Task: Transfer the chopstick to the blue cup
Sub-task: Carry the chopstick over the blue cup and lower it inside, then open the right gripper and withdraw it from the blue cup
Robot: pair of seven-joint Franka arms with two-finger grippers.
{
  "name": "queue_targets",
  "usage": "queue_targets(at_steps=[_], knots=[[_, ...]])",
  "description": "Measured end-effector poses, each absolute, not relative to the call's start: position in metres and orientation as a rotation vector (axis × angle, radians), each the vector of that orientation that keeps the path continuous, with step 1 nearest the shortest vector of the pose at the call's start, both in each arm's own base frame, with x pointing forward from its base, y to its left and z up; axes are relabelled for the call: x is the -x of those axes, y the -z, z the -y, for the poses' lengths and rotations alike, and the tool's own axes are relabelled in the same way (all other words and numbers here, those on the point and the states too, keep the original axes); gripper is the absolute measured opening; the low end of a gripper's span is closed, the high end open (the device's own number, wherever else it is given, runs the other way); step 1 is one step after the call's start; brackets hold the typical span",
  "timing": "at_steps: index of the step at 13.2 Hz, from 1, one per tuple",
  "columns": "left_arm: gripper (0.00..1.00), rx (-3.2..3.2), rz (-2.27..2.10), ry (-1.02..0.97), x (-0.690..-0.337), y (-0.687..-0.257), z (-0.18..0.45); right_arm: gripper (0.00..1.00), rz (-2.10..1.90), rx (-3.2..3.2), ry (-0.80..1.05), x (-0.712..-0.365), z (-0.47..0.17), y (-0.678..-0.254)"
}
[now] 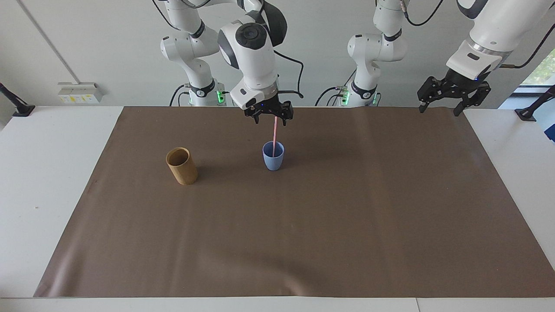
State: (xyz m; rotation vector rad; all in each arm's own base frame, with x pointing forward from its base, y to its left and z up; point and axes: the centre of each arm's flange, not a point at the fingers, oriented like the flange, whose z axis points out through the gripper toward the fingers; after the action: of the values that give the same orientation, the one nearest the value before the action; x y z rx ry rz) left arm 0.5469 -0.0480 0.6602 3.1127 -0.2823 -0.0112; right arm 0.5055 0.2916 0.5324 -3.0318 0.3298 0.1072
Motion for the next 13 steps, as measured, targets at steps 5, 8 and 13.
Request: queue_targets(at_steps=[5, 8, 13], knots=[[1.00, -3.113, 0.282, 0.011, -0.547, -0.660, 0.048, 1.00, -0.348, 3.055, 0.090, -0.532, -0.198, -0.581], [1.00, -3.113, 0.282, 0.011, -0.547, -0.660, 0.048, 1.00, -0.336, 3.069, 0.141, -0.523, -0.198, -0.605], [1.00, -3.113, 0.282, 0.011, -0.547, -0.660, 0.048, 1.00, -0.414, 3.036, 0.234, -0.520, -0.168, -0.664]])
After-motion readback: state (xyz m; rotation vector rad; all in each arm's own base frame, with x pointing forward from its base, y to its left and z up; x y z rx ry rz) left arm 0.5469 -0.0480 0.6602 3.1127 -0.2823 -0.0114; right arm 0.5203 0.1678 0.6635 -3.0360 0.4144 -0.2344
